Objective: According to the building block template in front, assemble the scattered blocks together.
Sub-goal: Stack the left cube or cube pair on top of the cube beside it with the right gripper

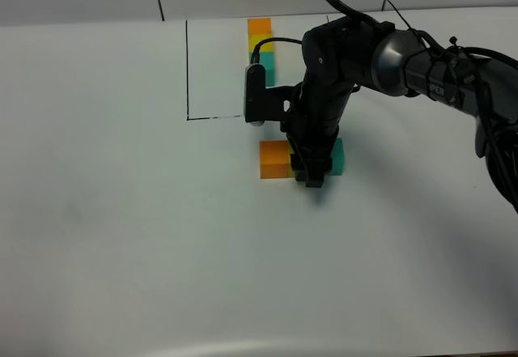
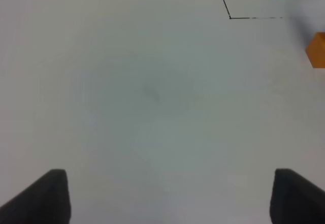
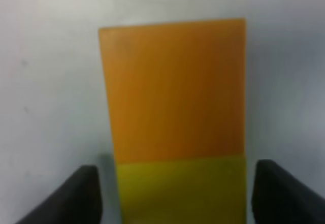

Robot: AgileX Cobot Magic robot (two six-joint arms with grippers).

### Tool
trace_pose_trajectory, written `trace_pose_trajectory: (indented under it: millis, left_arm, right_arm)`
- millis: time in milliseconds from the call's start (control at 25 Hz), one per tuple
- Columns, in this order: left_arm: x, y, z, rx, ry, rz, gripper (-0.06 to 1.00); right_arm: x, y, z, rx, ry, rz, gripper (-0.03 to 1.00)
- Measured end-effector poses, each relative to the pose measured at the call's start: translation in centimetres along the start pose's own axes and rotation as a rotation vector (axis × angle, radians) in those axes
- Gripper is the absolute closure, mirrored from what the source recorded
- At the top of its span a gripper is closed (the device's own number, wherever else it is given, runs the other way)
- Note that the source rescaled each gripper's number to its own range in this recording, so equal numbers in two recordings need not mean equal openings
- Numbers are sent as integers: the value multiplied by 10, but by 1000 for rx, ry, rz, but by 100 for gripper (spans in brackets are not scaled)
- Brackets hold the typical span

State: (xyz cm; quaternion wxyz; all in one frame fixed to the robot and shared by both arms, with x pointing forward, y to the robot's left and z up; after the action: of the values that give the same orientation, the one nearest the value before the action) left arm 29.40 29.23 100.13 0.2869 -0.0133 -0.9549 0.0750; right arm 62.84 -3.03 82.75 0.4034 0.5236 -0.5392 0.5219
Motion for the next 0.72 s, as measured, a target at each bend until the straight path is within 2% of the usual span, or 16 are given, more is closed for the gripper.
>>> trace_pose_trajectory:
  millis: [40,80,240,400,560,720]
  left_arm:
    - [0,0,0,0,0,0,27]
    - [0,0,0,0,0,0,27]
    - [0,0,0,0,0,0,27]
    - [0,0,0,0,0,0,27]
    - [0,0,0,0,0,0,27]
    - [0,0,0,0,0,0,27]
  right_arm:
    - [0,0,0,2,0,1,92]
    - [0,0,0,2,0,1,96]
    - [1,0,0,-14,-1,-1,96]
    - [6,-2,-3,-130,-5,-11,96]
    - [18,-7,-7,-306,-5,-15,96]
    - [23,-5,-10,-590,8,-29,96]
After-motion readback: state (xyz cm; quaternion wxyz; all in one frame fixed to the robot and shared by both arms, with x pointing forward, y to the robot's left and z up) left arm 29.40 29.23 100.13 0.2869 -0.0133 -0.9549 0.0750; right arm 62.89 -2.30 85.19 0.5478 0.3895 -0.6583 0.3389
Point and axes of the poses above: a point on each arm's last joint axis where the gripper is mounted, x pointing back along that axis away from the gripper, y along the wrist's bending axis when the last joint is at zero, z = x × y, the point moved 8 cm from there along -x, pointing out along that axis toward the gripper, and after that the axes turned 6 degrees about x, right-handed, at the moved point
